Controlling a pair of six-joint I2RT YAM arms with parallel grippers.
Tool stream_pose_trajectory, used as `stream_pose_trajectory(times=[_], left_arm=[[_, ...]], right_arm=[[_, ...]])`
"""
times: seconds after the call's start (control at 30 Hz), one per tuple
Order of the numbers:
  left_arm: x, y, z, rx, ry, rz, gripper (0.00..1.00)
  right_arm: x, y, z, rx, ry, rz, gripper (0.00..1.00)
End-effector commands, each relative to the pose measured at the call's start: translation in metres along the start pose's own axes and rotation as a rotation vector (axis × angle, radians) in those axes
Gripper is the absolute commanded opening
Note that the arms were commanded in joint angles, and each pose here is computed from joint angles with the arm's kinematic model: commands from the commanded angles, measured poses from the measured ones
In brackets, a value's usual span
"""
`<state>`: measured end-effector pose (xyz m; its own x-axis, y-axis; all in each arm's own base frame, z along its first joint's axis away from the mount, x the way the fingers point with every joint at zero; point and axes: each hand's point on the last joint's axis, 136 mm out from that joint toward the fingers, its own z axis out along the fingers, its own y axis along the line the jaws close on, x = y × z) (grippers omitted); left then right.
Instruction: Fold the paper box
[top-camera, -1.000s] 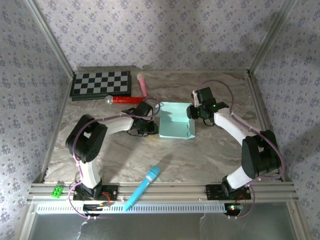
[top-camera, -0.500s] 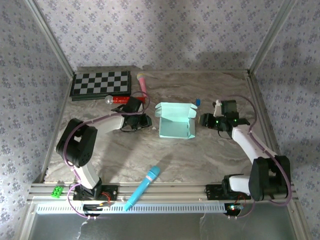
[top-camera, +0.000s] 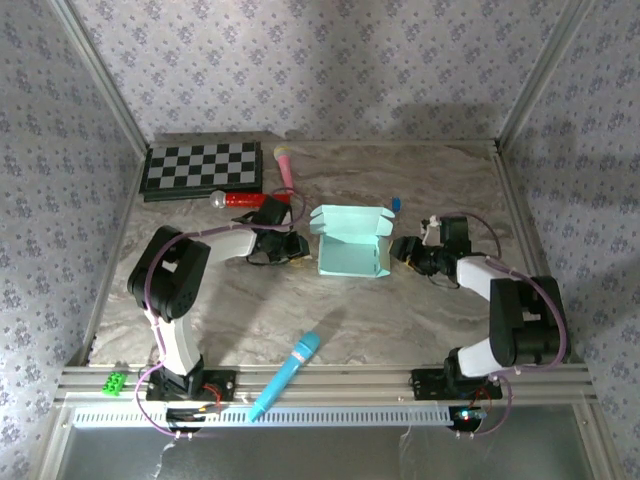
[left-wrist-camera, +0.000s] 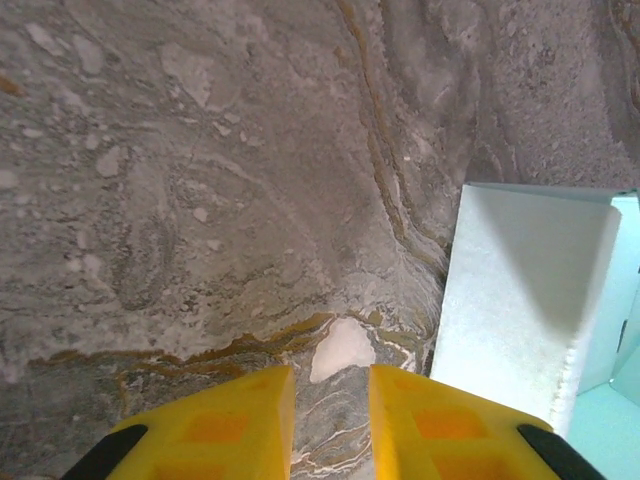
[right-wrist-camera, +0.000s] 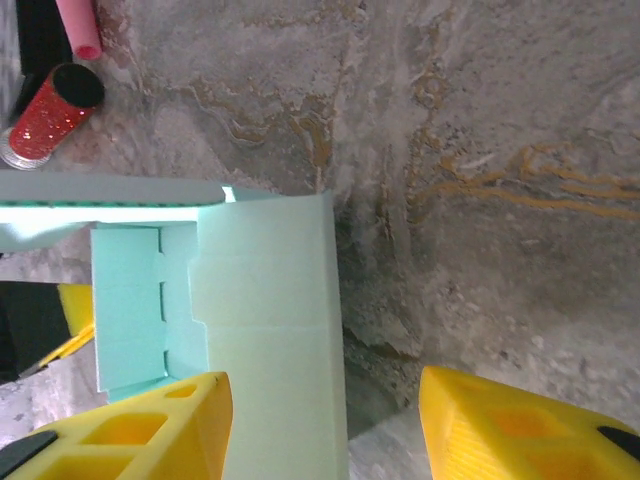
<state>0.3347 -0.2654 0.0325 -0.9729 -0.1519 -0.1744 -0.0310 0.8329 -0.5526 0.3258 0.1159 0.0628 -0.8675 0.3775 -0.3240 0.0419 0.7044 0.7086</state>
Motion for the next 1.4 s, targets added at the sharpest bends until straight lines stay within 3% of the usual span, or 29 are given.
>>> stream_pose_trajectory(times=[0.0,0.43,0.73,1.1,1.37], left_arm=[[-0.004,-0.018,0.002,0.052,0.003,0.016,0.25],[0.0,-0.026,0.006,0.081,0.016,0.017,0.21],[0.002,-0.03,0.008,0.089,0.023,0.023,0.2],[0.009,-0.036,0.011,0.096,0.034,0.037,0.19],[0.016,-0.04,0.012,0.097,0.035,0.038,0.19]], right_arm=[[0.0,0.006,0.006,-0.063,0.007,0.014,0.53],[0.005,0.016,0.025,-0.126,0.049,0.006,0.51],[0.007,0.024,0.033,-0.127,0.069,-0.023,0.43],[0.015,0.022,0.049,0.003,0.109,-0.087,0.39],[0.022,0.004,0.052,0.243,0.16,-0.217,0.35]])
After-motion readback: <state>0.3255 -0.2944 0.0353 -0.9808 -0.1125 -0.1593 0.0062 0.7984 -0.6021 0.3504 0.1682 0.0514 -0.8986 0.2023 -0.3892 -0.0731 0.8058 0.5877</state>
